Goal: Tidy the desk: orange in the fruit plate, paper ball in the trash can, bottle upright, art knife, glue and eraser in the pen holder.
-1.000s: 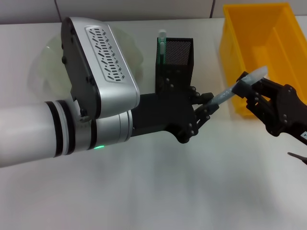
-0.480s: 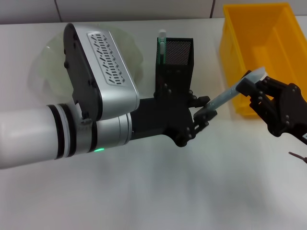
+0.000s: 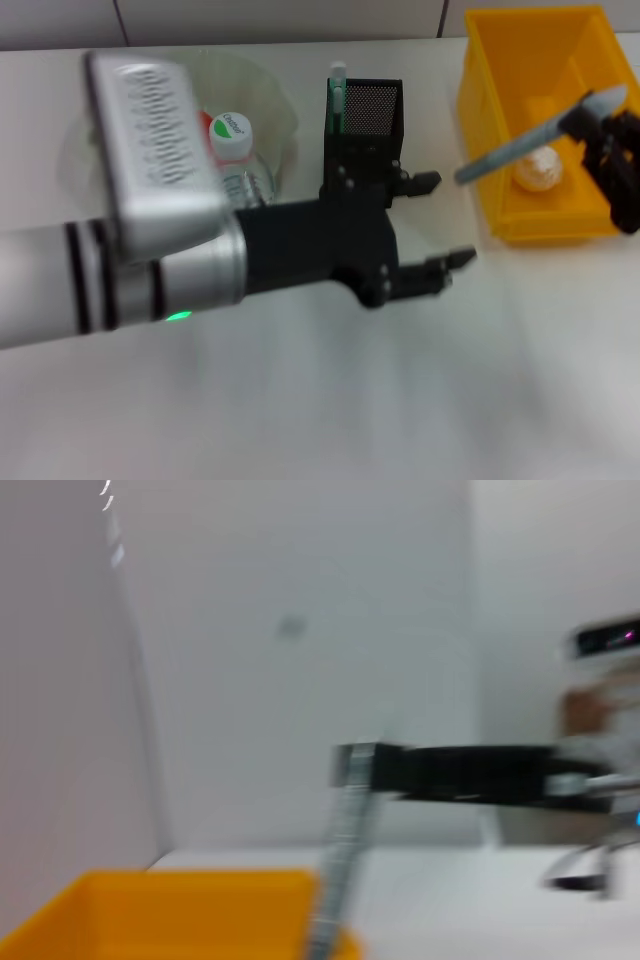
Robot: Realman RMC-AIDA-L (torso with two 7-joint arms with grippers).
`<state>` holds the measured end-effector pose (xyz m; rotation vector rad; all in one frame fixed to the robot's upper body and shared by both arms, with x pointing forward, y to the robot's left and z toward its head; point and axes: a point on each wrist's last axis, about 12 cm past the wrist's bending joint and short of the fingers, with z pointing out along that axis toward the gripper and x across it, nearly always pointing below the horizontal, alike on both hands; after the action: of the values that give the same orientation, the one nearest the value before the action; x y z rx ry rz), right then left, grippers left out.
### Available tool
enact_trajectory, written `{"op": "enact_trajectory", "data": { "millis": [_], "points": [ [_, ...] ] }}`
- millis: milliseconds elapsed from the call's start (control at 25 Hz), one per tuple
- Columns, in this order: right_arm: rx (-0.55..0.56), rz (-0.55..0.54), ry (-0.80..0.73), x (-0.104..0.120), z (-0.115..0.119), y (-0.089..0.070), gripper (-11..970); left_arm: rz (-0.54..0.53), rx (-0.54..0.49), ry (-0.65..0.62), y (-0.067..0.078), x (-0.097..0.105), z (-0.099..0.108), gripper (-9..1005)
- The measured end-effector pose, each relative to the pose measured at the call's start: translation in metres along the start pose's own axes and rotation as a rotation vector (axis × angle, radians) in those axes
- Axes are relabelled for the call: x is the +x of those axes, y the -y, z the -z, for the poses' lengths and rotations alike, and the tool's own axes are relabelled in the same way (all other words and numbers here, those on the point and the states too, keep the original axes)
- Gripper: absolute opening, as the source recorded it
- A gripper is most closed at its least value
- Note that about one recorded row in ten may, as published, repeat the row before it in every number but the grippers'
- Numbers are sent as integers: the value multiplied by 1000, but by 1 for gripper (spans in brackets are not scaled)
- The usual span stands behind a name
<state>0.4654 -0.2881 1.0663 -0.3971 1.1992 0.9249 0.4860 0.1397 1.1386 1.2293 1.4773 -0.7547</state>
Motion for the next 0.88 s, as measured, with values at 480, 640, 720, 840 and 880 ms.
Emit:
{"op": "enact_trajectory", "data": {
  "millis": [480,640,720,840,880],
  "points": [
    [5,209,-69,-5,-91,42,148,16,107,181,0,84,40,781],
    [17,223,-139,3,-119,48,147,51,72,174,3,102,49,790],
    [3,227,-178,7,-131,49,147,49,69,174,5,105,51,791],
    [-14,230,-233,13,-144,48,146,52,59,169,9,113,53,791],
    [-17,229,-252,16,-148,48,146,52,59,169,9,113,53,791]
  ]
}}
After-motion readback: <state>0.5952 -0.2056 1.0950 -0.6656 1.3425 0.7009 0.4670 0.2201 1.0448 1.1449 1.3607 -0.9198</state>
